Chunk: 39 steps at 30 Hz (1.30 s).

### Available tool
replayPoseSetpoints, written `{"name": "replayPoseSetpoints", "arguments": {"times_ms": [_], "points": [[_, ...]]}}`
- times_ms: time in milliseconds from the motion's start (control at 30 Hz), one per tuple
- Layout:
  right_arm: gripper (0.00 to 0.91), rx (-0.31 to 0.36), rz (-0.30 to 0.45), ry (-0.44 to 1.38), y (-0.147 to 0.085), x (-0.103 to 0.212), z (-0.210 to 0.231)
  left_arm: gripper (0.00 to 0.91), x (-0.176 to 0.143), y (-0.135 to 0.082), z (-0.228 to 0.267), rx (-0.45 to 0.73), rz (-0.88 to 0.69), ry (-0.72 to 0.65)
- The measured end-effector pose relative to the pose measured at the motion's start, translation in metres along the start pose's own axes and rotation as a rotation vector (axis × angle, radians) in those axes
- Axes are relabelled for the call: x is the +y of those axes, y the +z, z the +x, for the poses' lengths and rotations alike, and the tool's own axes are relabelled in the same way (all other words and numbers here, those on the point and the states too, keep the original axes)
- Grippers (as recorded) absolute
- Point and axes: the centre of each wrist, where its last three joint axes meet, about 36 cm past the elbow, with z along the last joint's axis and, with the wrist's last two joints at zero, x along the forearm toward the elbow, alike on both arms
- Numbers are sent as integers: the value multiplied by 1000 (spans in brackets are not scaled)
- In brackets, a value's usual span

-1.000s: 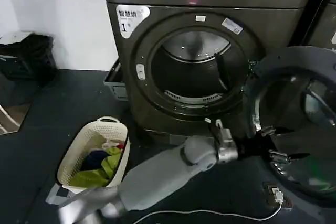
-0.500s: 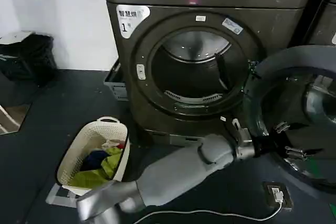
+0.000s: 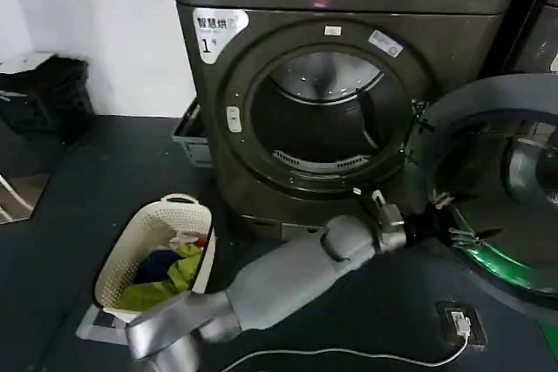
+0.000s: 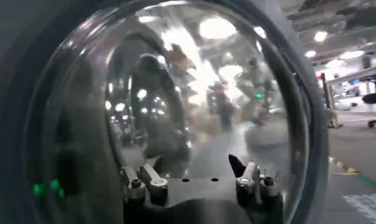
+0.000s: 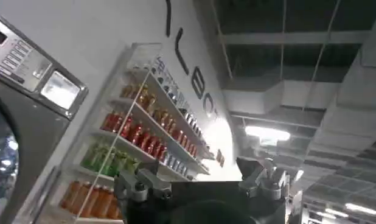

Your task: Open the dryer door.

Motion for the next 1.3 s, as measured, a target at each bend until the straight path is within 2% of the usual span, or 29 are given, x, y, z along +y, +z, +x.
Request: {"name": "replayPoseSetpoints", "arguments": {"times_ms": [300, 600, 733, 867, 1000, 1300], "points": [[907, 3, -2, 1, 1, 0, 0, 907, 1, 3, 1, -4, 3, -16], [907, 1, -8, -2, 0, 2, -2, 907, -18, -10, -4, -64, 22, 12], [907, 16, -6, 6, 0, 1, -5, 907, -33, -20, -8, -128, 48, 40], [907, 11, 2, 11, -2, -1, -7, 907, -47, -31, -8, -254, 75, 39], [907, 3, 3, 9, -5, 0, -7, 907, -35, -23, 23, -304, 49, -14], [907, -11, 1, 7, -9, 3, -8, 907, -21, -18, 87, -296, 32, -97]]}}
